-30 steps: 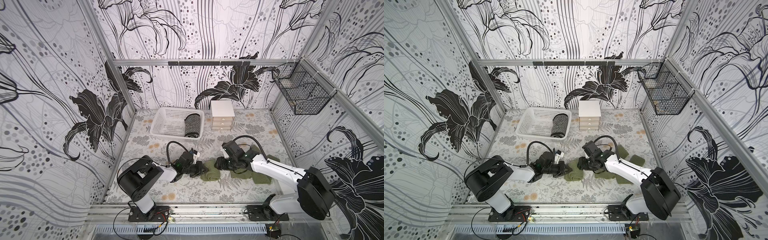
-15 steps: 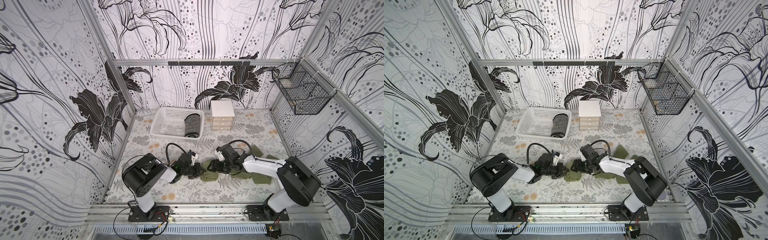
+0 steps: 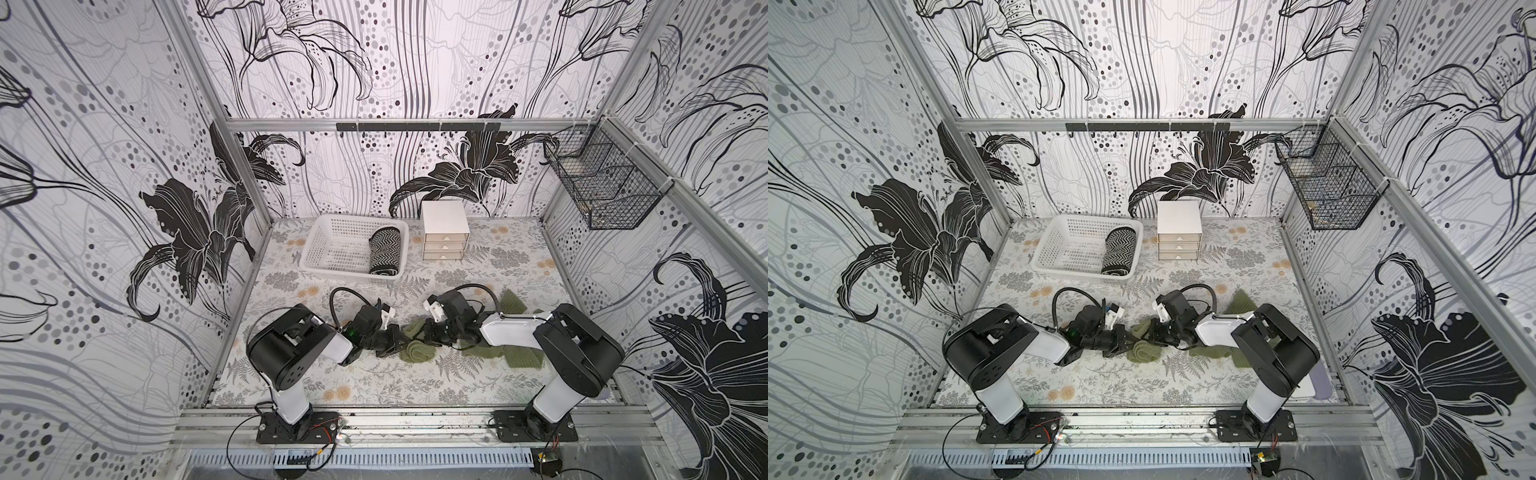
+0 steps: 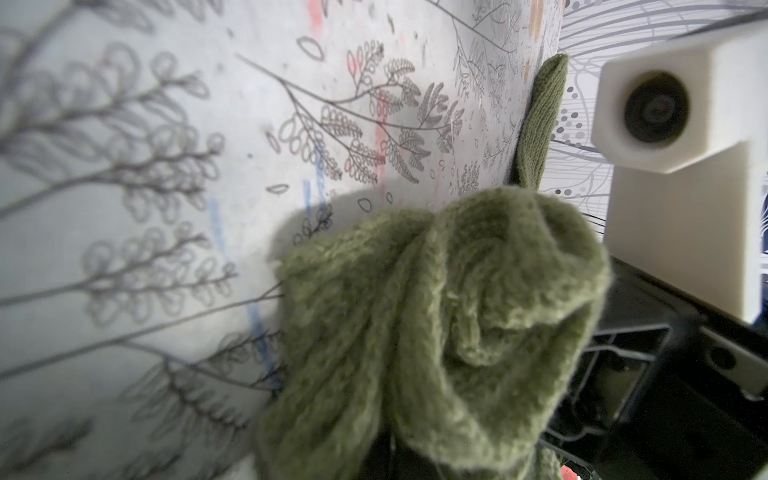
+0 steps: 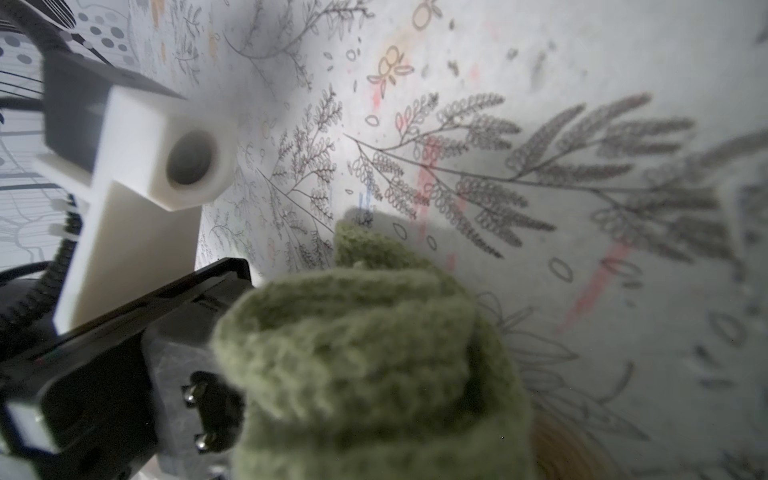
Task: Roll up the scarf and place it into the basket
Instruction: Pick up the scarf at the center of the board.
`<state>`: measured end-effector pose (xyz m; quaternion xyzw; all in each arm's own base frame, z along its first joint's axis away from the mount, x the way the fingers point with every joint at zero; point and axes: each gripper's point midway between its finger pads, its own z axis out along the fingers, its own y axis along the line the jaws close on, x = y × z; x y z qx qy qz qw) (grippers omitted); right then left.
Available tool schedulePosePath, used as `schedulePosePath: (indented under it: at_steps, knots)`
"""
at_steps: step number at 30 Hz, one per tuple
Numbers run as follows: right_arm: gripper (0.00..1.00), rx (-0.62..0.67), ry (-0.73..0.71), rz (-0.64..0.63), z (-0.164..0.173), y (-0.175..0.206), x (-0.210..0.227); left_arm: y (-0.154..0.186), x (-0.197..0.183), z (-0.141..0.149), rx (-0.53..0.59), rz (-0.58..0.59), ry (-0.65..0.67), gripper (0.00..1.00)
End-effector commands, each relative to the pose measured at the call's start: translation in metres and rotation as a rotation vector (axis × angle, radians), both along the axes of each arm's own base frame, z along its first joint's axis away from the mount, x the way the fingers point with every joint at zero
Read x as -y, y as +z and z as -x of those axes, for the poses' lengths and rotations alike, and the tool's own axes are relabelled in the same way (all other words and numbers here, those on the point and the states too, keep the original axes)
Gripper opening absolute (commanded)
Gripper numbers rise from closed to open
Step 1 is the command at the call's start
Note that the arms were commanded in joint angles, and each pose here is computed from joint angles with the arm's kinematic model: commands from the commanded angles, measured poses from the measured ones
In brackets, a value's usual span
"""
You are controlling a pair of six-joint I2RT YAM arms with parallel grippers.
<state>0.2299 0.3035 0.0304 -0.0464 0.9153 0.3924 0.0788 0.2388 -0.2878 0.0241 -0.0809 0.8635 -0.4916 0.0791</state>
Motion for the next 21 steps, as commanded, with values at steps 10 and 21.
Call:
schedulePosePath:
  at_steps: [10, 21]
  knots:
    - [0.0, 0.176, 0.225, -0.015, -0.015, 0.09, -0.034, 0.117, -0.093, -0.075, 0.253, -0.286, 0.196, 0.89]
    - [0.0, 0.374, 0.319, -0.09, -0.088, 0.19, -0.085, 0.153, -0.221, -0.14, 0.207, -0.443, 0.543, 0.9]
